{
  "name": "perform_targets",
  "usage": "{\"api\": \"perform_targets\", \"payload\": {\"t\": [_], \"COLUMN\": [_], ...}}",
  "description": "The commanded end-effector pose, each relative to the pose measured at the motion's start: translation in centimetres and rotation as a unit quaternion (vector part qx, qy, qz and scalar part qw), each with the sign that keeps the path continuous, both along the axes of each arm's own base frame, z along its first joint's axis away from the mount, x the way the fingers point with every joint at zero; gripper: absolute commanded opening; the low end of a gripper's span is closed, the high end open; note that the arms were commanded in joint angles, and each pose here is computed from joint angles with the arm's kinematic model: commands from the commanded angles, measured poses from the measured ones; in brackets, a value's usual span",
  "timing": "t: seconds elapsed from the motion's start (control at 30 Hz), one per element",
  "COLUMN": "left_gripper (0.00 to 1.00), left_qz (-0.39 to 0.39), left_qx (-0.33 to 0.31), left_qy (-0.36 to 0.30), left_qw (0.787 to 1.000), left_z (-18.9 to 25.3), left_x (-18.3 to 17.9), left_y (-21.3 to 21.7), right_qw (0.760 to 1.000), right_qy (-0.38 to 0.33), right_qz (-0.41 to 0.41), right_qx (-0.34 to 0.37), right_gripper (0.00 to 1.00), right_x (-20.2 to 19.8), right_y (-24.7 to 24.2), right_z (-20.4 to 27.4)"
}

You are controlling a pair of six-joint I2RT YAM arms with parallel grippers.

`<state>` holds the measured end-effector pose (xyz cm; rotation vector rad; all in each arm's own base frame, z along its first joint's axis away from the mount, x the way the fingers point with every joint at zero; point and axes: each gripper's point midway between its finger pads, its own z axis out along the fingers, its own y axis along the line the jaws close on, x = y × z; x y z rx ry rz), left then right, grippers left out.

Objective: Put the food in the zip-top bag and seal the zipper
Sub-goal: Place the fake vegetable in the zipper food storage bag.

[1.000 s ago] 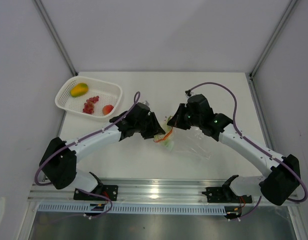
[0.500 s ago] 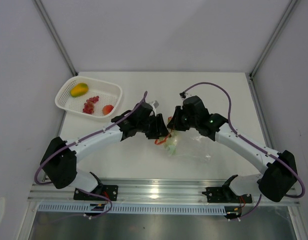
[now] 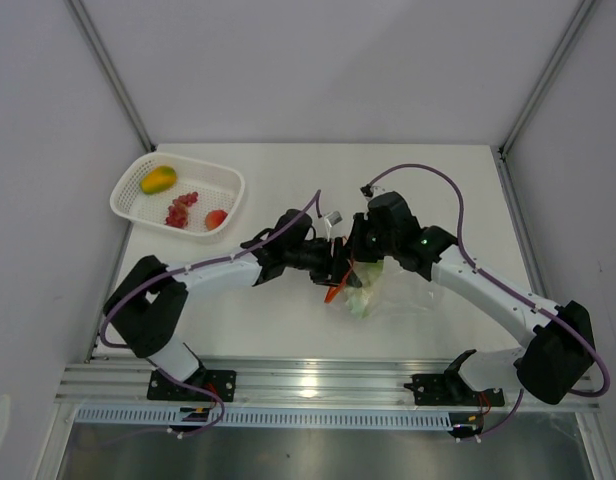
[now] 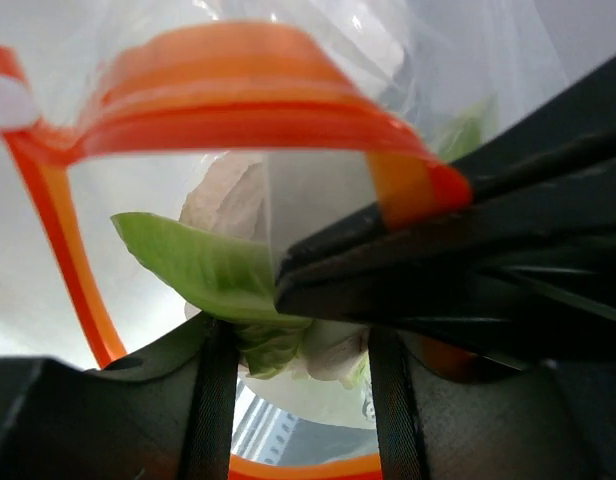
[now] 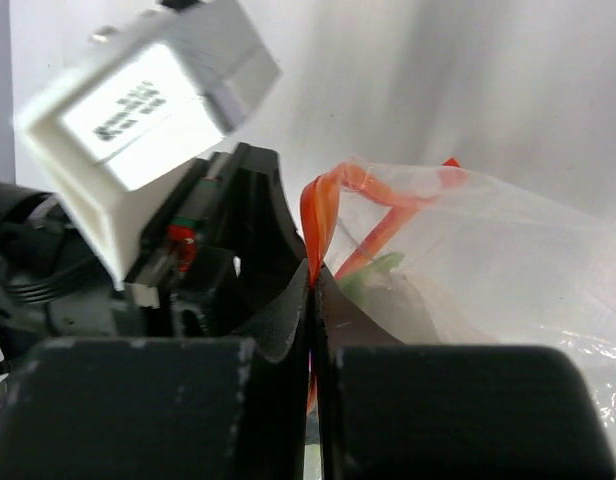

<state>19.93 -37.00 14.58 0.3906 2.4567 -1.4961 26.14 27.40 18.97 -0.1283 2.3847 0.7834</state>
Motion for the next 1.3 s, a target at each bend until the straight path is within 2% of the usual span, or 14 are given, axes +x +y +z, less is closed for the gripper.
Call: {"api": "perform_targets", "payload": {"t": [0.0,0.03,0.13,0.17,0.27,0.33,0.4,0.47,0.5,0.67,0.83,0.93,1.07,1.27], "left_gripper": [0.02,0.04,0.26,0.44,0.59,0.66,0.73,0.80,0.99,1.00,0.99,1.00,0.99,0.86], "left_qz": [-0.084,-0.085,-0.079,-0.073,-0.044,-0.006,0.017,0.045,0.054,0.106,0.165,0.196,0.186,0.156], "left_qx": [-0.123,-0.124,-0.101,-0.082,-0.050,-0.005,0.003,0.043,0.054,0.099,0.117,0.156,0.184,0.171], "left_qy": [-0.014,-0.010,-0.020,-0.013,-0.051,-0.072,-0.109,-0.125,-0.132,-0.178,-0.211,-0.200,-0.168,-0.098], "left_qw": [0.989,0.989,0.991,0.994,0.996,0.997,0.994,0.990,0.988,0.973,0.956,0.947,0.950,0.968], "left_z": [4.3,4.1,3.3,2.8,2.8,1.7,2.6,2.0,2.0,2.2,3.3,1.9,-1.0,-4.2], "left_x": [-1.7,-1.8,-1.5,-1.7,-0.7,0.3,0.9,1.1,1.3,2.5,3.1,3.1,2.8,1.9], "left_y": [-2.3,-2.3,-2.1,-1.6,-0.9,0.3,1.2,3.0,3.5,6.2,8.9,10.7,10.7,8.8], "right_qw": [1.000,1.000,1.000,1.000,1.000,1.000,1.000,1.000,1.000,0.999,0.999,0.999,0.999,0.999], "right_qy": [-0.022,-0.021,-0.019,-0.018,-0.020,-0.019,-0.018,-0.016,-0.014,-0.009,-0.006,-0.008,-0.014,-0.024], "right_qz": [0.015,0.015,0.014,0.015,0.015,0.017,0.019,0.023,0.026,0.036,0.040,0.038,0.038,0.036], "right_qx": [0.010,0.007,0.004,0.005,0.006,0.005,0.003,0.006,0.007,0.009,0.008,0.010,0.016,0.021], "right_gripper": [0.00,0.00,0.00,0.00,0.00,0.00,0.00,0.00,0.00,0.00,0.00,0.00,0.00,0.00], "right_x": [0.4,0.3,0.3,0.2,0.2,0.1,0.0,-0.4,-0.6,-1.5,-2.3,-2.6,-2.9,-3.1], "right_y": [0.7,0.6,0.3,0.3,0.3,0.2,0.1,0.1,0.1,-0.1,-0.4,-0.8,-0.9,-1.2], "right_z": [1.5,1.3,1.0,0.9,1.0,1.1,1.0,1.1,1.0,0.8,0.6,0.9,1.6,3.0]}}
